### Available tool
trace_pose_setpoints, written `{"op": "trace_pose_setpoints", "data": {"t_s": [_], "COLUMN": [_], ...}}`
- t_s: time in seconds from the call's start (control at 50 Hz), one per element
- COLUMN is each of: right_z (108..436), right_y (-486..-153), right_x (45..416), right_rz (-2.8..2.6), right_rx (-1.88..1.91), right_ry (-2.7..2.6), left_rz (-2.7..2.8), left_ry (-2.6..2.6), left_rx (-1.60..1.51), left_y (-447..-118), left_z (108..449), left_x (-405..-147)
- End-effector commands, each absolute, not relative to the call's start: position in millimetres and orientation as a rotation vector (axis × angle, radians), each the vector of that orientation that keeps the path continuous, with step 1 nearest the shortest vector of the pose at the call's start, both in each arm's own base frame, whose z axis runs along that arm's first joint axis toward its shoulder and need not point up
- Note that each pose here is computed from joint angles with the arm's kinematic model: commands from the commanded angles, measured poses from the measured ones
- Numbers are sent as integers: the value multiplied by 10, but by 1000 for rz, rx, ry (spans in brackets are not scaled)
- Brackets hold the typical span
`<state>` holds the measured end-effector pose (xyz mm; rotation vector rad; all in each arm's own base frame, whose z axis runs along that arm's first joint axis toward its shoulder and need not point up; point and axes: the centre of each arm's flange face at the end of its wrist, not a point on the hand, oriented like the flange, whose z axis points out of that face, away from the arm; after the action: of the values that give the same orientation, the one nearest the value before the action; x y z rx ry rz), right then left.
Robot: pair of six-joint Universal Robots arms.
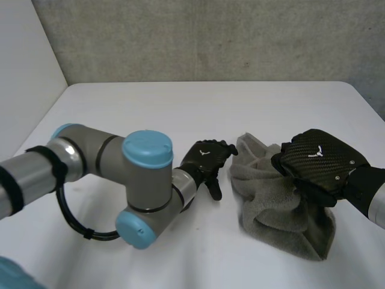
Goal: Fold the towel.
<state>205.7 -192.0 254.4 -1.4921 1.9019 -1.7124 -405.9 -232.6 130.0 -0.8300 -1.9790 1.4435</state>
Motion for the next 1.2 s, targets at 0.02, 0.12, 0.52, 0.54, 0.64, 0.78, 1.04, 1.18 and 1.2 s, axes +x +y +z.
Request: {"op": "trace_pose_setpoints", "data": {"t_s": [0.02,0.12,0.52,0.54,0.64,0.78,1.04,1.18,1.2], "right_z": [2566,2553,2598,2613,2681,2820,2670,2443,2413], "right_y": [-1840,-1823,-1866,-1873,-1911,-2016,-1651,-1506,-1481], "right_x": [2060,2059,2036,2038,2050,2062,2428,2447,2436], "right_rz": [-1723,-1717,-1746,-1752,-1753,-1795,-1479,-1153,-1098], "right_rx": [-1496,-1495,-1486,-1480,-1379,-1217,-1170,-1229,-1288], "right_ry": [1874,1877,1863,1861,1869,1853,1823,1964,1978], "left_rz": [1383,1399,1366,1386,1488,1627,1638,1452,1407], "left_ry": [-1999,-1972,-1904,-1897,-1862,-1728,-1856,-2073,-2104], "left_rx": [-869,-865,-743,-734,-668,-607,-824,-1053,-1080], "left_y": [-2353,-2390,-2350,-2363,-2510,-2478,-1900,-1608,-1534], "left_z": [1199,1224,1576,1679,2147,2913,3322,2792,2687], "left_x": [-4268,-4363,-4383,-4342,-4105,-3849,-3347,-3132,-3080]}}
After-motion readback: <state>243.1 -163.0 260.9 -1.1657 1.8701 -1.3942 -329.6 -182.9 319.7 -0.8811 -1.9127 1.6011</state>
